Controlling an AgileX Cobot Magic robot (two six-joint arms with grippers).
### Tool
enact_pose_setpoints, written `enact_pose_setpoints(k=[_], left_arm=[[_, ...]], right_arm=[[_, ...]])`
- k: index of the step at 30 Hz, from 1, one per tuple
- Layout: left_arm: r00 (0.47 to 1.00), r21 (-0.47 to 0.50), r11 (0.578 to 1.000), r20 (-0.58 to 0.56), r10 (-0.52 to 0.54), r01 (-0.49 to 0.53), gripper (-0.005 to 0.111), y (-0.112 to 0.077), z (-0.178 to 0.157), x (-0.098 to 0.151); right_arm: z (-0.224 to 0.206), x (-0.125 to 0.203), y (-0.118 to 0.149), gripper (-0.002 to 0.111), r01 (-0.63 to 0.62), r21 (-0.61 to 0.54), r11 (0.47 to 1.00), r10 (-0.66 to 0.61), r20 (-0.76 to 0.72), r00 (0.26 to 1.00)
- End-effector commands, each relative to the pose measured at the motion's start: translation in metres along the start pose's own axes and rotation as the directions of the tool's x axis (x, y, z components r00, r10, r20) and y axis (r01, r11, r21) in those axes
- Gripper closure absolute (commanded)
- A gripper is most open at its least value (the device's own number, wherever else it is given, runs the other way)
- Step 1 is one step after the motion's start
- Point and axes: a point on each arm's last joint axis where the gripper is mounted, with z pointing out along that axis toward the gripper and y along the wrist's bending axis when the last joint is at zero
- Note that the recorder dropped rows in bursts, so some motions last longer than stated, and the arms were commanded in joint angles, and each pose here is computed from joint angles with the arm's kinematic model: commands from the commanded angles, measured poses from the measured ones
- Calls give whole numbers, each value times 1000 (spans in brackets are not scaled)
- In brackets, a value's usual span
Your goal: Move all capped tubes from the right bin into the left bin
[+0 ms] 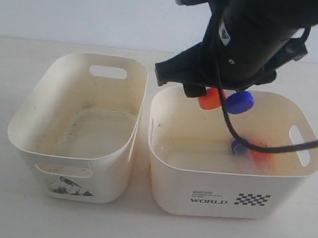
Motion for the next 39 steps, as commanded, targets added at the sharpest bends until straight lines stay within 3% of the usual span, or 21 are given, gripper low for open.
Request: enact_pose_setpoints(k=[1, 12, 18, 39], left_arm=[[1000, 1, 1000, 3, -13, 13, 102, 0, 0, -1], [1000, 1, 1000, 3, -13, 13, 102, 0, 0, -1], [1000, 1, 1000, 3, -13, 13, 102, 0, 0, -1], [1000, 1, 1000, 3, -13, 13, 102, 0, 0, -1]], right_arm=[[5, 9, -4, 108, 4, 15, 1000, -4, 11, 1000], [30, 16, -32, 108, -105, 49, 993, 107, -39, 993], [38, 19, -25, 108, -104, -23, 994, 104, 0, 995], [61, 41, -20, 108, -104, -16, 994, 102, -103, 990]])
